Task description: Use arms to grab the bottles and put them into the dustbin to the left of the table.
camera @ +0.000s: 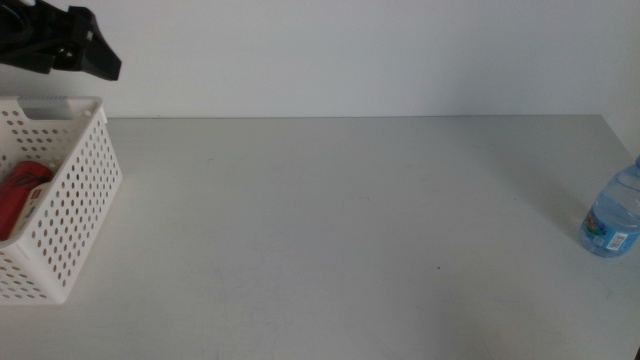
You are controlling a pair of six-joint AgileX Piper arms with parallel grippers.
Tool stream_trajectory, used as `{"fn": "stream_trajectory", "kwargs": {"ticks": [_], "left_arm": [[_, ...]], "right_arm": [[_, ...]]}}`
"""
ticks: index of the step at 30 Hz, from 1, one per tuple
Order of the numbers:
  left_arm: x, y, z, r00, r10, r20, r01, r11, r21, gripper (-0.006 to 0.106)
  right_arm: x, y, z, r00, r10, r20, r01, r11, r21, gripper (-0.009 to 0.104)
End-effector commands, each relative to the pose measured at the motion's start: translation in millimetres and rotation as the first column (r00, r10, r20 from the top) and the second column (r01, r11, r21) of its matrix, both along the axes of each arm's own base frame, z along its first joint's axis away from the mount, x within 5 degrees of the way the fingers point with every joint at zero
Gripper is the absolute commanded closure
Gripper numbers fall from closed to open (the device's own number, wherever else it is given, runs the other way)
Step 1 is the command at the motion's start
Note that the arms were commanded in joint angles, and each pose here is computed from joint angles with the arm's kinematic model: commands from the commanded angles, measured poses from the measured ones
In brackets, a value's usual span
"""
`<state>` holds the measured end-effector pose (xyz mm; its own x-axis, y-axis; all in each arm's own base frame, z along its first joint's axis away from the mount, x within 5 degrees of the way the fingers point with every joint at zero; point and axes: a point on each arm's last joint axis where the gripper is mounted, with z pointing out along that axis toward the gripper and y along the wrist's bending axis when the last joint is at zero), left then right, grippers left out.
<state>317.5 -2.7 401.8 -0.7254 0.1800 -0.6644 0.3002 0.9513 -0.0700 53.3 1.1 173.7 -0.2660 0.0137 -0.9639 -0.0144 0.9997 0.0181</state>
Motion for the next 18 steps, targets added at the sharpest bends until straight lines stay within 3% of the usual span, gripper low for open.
{"fn": "stream_trajectory", "kwargs": {"ticks": [1, 8, 13, 18], "left_arm": [[-19.1, -21.5, 30.3, 0.985, -0.070, 0.161, 0.076, 0.996, -0.035, 0.007], [-55.0, -68.3, 37.1, 0.938, -0.191, 0.288, 0.217, 0.974, -0.061, 0.007], [-83.4, -78.7, 39.5, 0.905, -0.247, 0.347, 0.263, 0.965, 0.000, 0.007], [-99.2, -80.1, 40.1, 0.908, -0.251, 0.336, 0.283, 0.958, -0.050, 0.007]], "right_arm": [[0.0, -0.2, 10.5, 0.995, 0.003, 0.102, -0.002, 1.000, -0.015, 0.001], [0.0, -0.2, 10.5, 0.995, 0.003, 0.102, -0.002, 1.000, -0.015, 0.001], [0.0, -0.2, 10.5, 0.995, 0.003, 0.102, -0.002, 1.000, -0.015, 0.001], [0.0, -0.2, 10.5, 0.995, 0.003, 0.102, -0.002, 1.000, -0.015, 0.001]]}}
